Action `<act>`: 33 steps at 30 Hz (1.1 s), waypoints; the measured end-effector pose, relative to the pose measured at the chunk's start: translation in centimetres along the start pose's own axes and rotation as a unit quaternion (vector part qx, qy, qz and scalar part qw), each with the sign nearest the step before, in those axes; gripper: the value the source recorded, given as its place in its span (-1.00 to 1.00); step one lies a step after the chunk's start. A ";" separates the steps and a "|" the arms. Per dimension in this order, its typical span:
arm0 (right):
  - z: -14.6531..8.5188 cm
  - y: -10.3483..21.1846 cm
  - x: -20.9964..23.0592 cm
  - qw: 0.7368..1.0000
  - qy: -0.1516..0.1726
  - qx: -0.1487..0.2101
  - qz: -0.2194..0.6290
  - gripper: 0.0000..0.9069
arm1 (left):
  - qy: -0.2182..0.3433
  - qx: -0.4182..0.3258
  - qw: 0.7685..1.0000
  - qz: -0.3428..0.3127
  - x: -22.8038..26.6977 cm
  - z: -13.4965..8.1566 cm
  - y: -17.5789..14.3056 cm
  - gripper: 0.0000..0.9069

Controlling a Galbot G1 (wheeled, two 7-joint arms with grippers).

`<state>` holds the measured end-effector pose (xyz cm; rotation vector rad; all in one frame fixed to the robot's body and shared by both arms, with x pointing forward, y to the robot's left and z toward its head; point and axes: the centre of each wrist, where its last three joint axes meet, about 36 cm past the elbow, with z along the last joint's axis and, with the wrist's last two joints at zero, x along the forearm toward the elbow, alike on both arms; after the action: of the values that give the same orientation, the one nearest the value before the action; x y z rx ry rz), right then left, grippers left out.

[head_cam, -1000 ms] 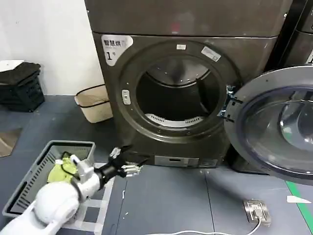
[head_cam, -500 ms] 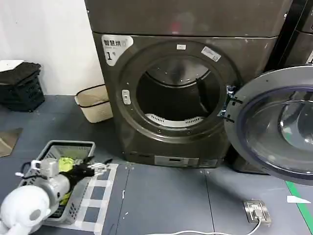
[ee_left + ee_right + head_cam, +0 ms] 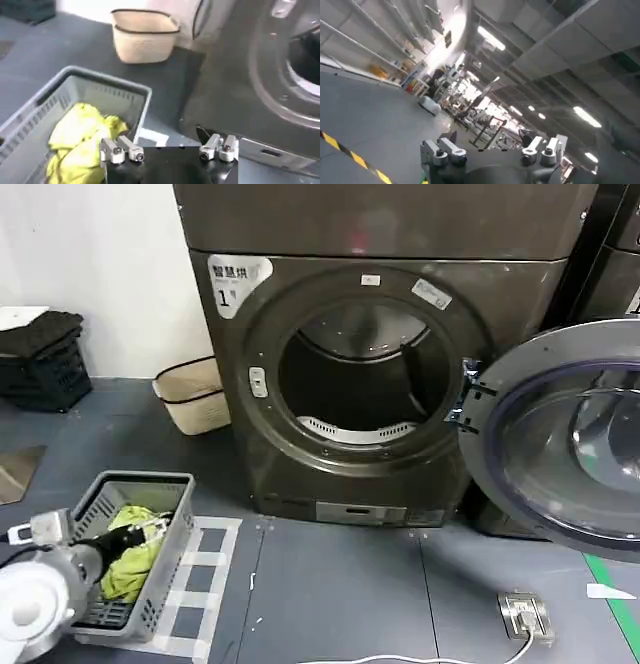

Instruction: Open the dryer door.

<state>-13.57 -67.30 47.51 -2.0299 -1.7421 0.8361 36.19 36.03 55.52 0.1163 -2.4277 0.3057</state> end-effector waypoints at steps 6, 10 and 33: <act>0.0 0.6 0.0 1.000 0.000 0.000 -0.006 1.00 | 0.022 0.024 0.999 -0.026 0.1 -0.1 0.9 1.00; 0.1 0.8 -0.4 1.000 -0.001 0.000 -0.010 1.00 | 0.032 0.039 0.998 -0.041 0.2 -0.4 1.8 1.00; -4.6 7.7 -4.3 0.987 -0.083 0.006 -0.136 1.00 | 0.023 0.098 0.991 -0.094 1.0 -1.6 6.2 1.00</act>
<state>-5.01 -72.46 47.30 -1.7030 -2.0396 0.9439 35.42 42.46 56.20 0.4168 -2.3151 0.4546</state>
